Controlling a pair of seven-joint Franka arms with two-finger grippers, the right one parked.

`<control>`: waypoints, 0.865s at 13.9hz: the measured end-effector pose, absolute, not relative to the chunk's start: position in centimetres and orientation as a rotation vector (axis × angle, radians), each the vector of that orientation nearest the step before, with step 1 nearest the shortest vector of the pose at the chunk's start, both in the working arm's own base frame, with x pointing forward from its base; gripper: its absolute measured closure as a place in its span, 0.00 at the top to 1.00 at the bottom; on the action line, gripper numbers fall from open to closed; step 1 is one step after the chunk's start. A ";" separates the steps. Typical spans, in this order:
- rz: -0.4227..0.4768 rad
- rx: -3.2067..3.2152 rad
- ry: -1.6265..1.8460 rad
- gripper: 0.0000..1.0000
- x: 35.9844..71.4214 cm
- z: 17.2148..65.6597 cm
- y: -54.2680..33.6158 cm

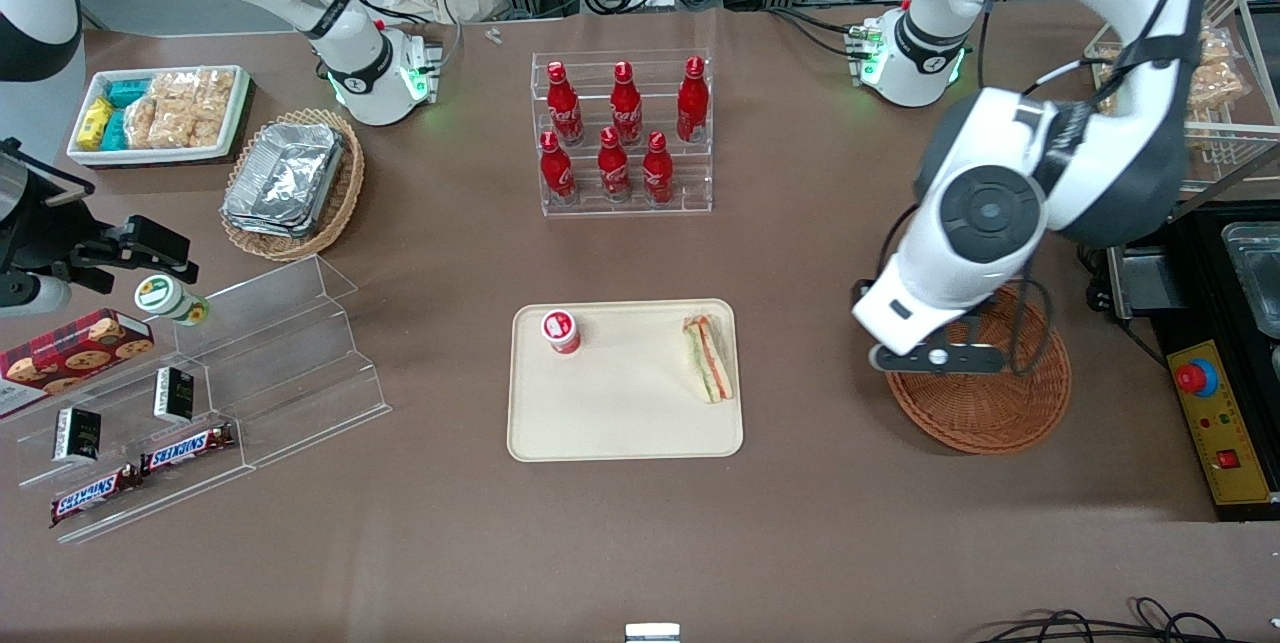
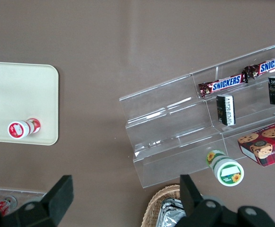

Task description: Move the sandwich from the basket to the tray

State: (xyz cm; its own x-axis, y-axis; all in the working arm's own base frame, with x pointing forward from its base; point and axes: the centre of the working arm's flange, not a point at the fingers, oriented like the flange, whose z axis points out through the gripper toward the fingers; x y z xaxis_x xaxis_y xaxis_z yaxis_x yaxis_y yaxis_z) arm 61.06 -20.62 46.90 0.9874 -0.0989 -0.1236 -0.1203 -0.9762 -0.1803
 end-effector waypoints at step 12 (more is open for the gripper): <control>0.163 -2.950 0.250 1.00 62.2 52.5 -5.2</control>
State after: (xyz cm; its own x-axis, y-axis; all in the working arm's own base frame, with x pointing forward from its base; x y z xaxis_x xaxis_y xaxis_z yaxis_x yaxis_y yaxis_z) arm 62.20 -5.22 52.51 0.9800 -0.1566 -0.1230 -0.1759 -0.9703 -0.1660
